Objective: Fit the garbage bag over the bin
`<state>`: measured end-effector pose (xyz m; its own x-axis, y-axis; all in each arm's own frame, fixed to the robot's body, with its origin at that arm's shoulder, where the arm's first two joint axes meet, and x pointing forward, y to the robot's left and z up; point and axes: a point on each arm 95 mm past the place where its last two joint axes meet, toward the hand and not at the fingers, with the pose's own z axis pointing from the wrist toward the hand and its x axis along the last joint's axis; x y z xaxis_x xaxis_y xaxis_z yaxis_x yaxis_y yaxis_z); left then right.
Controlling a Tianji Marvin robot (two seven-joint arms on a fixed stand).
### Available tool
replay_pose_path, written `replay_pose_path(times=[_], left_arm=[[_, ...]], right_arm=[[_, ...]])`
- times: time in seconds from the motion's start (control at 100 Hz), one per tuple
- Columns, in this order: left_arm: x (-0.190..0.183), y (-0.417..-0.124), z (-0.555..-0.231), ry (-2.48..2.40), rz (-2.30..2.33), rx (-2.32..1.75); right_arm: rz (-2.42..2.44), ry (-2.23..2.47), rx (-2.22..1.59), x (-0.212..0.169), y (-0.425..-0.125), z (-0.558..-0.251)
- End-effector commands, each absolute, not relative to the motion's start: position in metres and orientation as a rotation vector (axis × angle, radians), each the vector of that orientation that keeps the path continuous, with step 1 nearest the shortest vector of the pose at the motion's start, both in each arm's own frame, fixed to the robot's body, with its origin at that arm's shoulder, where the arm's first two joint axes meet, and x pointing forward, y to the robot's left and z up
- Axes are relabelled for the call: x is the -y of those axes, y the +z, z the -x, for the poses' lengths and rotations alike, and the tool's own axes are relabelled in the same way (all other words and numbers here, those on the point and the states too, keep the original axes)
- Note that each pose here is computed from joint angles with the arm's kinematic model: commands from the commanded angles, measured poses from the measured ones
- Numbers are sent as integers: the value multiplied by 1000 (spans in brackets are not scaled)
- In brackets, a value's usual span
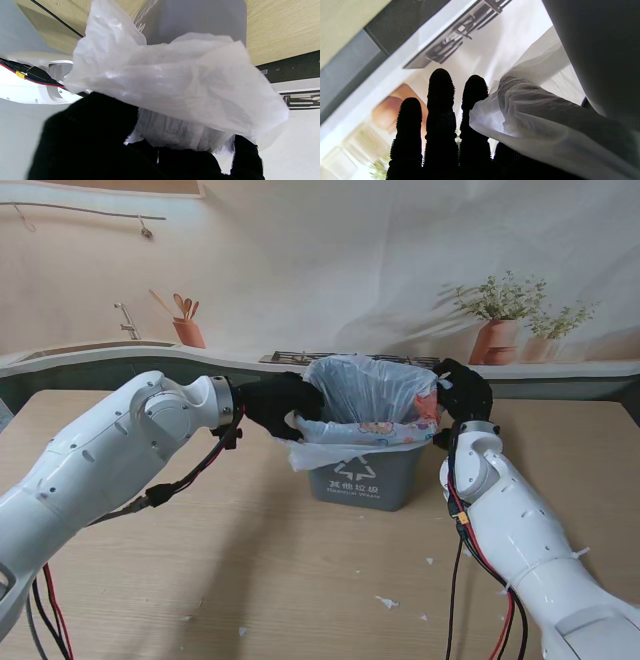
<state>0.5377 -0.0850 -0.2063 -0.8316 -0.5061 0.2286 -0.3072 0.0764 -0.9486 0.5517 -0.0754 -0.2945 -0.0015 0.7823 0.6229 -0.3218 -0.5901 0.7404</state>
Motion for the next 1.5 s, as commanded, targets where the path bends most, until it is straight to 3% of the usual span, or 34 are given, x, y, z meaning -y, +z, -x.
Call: replay_pose_path(times=[0.0,0.37,0.75,1.15,1.49], left_arm=[[75,-228,-536,-1779,891,-2231],[77,-229,-537,-1785,895,-2224],[79,-229,-537,-1789,901,-2220],[78,-228,-537,-1779,906,-2224],[80,-229,-540,-1766,909,-2231]], right_arm=[[-1517,1668,-529,70,-316,-545],[-1521,1649,-681,71,-341,-535],[-1566,1702,-870,94,-329,-532],[-1708,1978,-505,103,-306,-535],[-1746,2052,-359,111,-305,-530]])
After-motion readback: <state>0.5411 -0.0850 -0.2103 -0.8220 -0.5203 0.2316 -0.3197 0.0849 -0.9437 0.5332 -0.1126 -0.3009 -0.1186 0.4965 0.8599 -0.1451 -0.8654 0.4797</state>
